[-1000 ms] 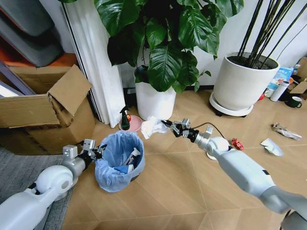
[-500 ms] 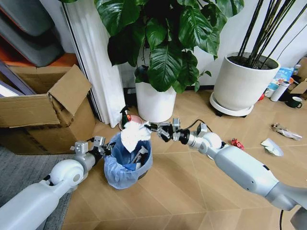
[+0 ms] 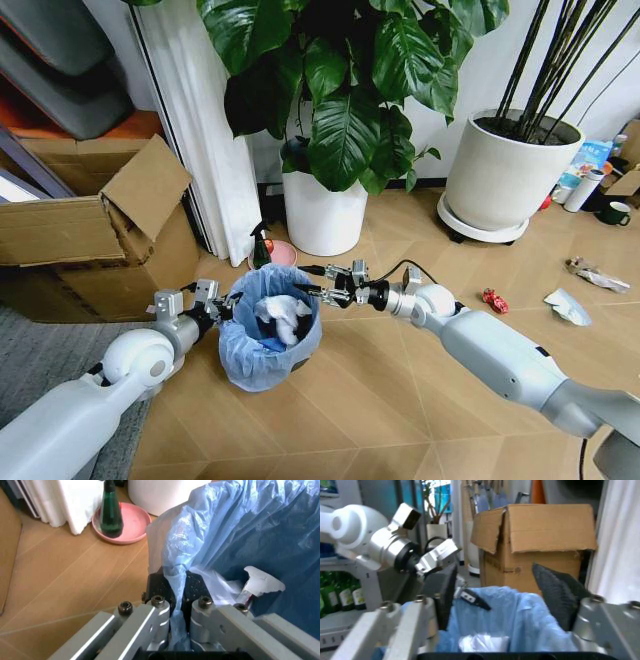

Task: Pick up the trash bin and place the garbage on the floor into it.

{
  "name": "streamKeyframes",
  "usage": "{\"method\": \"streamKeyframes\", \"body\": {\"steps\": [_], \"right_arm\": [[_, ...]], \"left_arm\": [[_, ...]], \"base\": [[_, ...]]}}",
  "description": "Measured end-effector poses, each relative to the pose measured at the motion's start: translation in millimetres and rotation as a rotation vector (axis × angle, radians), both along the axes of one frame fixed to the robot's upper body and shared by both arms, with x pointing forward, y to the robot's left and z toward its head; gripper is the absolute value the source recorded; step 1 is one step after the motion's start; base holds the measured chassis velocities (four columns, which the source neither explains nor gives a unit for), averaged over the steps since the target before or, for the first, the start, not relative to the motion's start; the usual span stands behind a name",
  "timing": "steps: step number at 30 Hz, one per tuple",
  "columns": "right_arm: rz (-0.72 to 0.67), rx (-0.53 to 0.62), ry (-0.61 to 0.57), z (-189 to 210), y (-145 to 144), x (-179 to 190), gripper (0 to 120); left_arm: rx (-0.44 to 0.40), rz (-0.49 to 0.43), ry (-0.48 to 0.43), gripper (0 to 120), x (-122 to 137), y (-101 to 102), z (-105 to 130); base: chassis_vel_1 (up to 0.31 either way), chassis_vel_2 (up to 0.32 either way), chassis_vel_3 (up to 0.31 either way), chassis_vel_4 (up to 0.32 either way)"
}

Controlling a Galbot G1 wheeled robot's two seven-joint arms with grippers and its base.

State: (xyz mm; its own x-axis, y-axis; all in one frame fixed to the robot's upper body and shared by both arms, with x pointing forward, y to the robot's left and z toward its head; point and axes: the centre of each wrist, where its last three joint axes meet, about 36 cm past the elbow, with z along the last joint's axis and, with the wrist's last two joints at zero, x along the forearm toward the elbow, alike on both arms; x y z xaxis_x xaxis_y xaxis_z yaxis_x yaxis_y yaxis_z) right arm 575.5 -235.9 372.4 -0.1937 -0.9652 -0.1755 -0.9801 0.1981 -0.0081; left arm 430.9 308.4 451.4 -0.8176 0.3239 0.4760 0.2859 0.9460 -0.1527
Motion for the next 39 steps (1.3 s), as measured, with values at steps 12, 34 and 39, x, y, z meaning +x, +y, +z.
{"method": "streamKeyframes", "body": {"steps": [12, 34, 39], "right_arm": [[-0.853, -0.048, 0.14, -64.9, -110.5, -59.0, 100], [-1.191, 0.016, 0.16, -88.4, -177.9, -171.9, 100], [-1.233, -0.026, 0.184, -89.8, -188.4, -177.5, 100]], "left_arm": [[0.016, 0.069, -0.005, 0, -28.3, 22.0, 3.0], [0.02, 0.09, 0.003, 0, -59.8, 21.9, 2.4], [0.027, 0.089, 0.015, 0, -69.7, 21.2, -0.6]], "base": [[0.0, 0.0, 0.0, 0.0], [0.0, 0.0, 0.0, 0.0], [0.0, 0.0, 0.0, 0.0]]}}
